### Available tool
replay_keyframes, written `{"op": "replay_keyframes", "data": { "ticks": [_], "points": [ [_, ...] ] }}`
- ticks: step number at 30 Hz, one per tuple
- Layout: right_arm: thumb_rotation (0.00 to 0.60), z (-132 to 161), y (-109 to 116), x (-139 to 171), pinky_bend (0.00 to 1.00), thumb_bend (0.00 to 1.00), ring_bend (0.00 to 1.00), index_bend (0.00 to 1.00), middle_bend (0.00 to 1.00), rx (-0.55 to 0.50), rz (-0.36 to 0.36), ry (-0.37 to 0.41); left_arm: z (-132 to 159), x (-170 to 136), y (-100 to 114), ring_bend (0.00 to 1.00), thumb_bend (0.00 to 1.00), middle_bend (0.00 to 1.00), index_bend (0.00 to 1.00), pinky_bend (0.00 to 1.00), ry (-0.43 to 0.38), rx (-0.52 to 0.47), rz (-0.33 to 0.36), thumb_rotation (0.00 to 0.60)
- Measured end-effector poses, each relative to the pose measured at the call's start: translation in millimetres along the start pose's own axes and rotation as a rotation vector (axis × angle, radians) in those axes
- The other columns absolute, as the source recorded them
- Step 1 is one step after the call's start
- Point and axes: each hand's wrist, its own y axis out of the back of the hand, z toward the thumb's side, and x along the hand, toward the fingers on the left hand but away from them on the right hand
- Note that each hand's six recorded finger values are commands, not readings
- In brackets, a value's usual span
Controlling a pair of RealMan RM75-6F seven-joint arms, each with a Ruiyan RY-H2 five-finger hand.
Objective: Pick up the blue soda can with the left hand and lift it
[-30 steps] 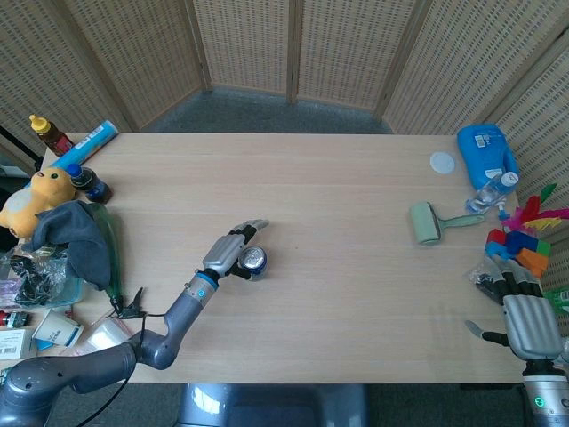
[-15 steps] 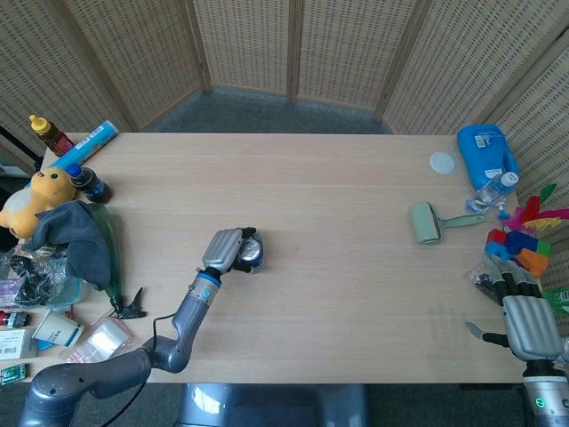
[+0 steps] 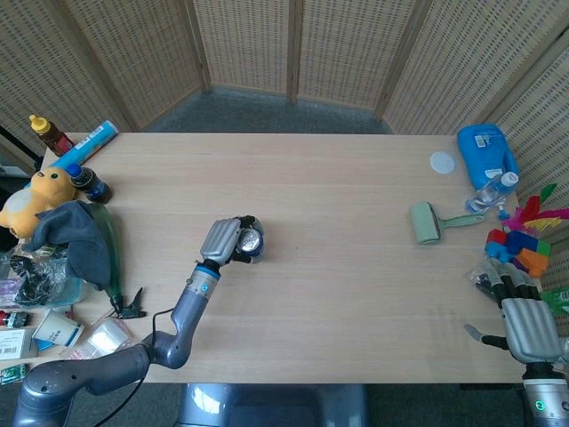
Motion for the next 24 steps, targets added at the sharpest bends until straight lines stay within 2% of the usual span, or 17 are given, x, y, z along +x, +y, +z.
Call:
{"op": "replay_keyframes", "data": {
  "ticks": [7, 24],
  "points": [
    [0.539, 2, -1, -4, 0.0, 0.0, 0.0, 0.0, 0.0, -0.001, -0.001, -0.002, 23, 7, 21, 0.44, 0.07, 0.45, 0.64, 0.49, -0.05, 0.017, 0.039, 0.6],
    [0.537, 5, -4, -2, 0.0, 0.0, 0.0, 0.0, 0.0, 0.006, 0.008, 0.004, 100, 29, 89, 0.44, 0.08, 0.44, 0.63, 0.49, -0.176, 0.073, 0.167, 0.6]
  ]
}}
